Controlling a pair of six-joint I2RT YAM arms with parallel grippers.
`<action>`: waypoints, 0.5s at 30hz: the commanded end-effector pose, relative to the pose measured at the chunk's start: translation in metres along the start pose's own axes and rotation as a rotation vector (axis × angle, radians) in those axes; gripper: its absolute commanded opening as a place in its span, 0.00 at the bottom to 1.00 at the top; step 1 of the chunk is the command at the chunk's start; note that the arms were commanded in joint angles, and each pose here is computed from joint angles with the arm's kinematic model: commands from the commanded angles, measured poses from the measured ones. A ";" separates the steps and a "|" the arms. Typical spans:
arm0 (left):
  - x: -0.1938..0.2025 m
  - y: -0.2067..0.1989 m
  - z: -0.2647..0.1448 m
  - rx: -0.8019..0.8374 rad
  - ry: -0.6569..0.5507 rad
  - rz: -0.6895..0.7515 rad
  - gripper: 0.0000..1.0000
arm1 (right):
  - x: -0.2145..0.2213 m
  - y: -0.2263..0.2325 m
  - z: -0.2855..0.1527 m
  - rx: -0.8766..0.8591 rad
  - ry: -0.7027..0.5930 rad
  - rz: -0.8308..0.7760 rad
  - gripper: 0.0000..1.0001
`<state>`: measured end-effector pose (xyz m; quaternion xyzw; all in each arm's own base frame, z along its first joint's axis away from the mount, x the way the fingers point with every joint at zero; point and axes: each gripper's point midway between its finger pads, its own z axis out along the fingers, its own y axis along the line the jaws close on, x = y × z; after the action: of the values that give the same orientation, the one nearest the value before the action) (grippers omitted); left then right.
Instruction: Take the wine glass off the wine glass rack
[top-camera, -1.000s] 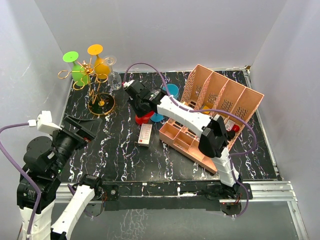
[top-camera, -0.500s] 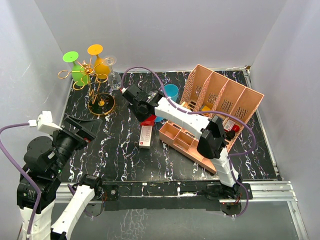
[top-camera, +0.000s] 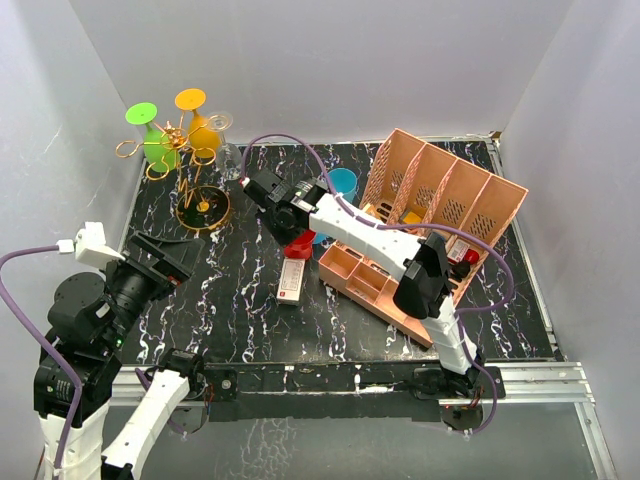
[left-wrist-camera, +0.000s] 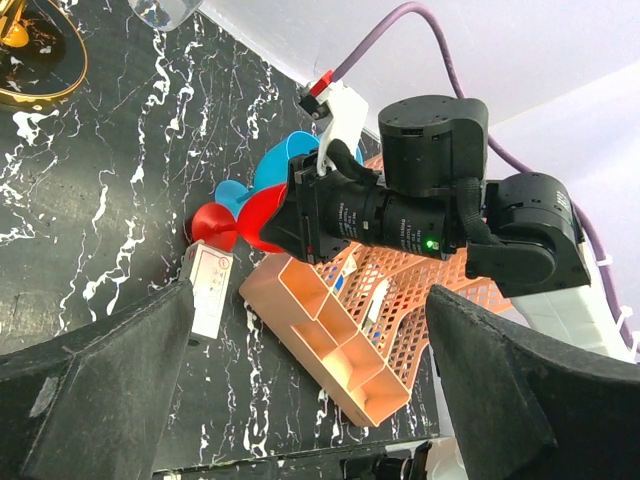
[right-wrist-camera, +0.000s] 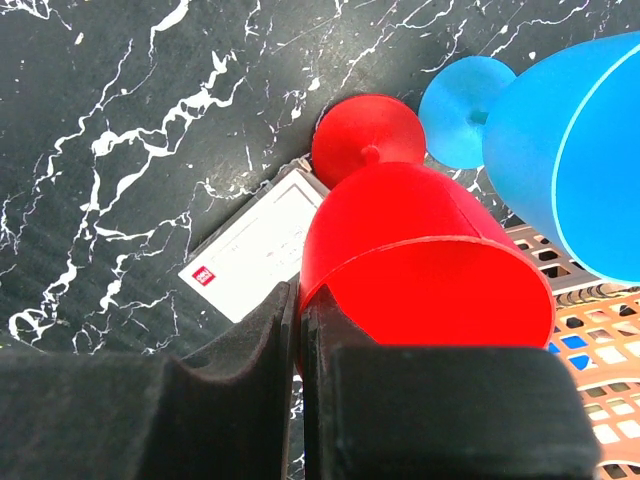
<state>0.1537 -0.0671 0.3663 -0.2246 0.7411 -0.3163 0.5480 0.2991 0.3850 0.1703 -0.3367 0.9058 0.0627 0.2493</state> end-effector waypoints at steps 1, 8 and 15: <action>-0.003 -0.001 0.002 -0.006 -0.004 0.017 0.97 | -0.012 0.008 -0.010 -0.022 -0.033 -0.010 0.08; -0.003 -0.001 0.002 -0.008 -0.002 0.020 0.97 | -0.008 0.007 0.004 -0.002 0.002 -0.016 0.09; -0.005 -0.003 0.002 -0.007 -0.005 0.021 0.97 | -0.015 0.006 0.008 0.012 -0.015 -0.019 0.18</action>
<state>0.1539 -0.0670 0.3654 -0.2239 0.7427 -0.3145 0.5471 0.3005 0.3956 0.1623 -0.3461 0.9050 0.0587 0.2402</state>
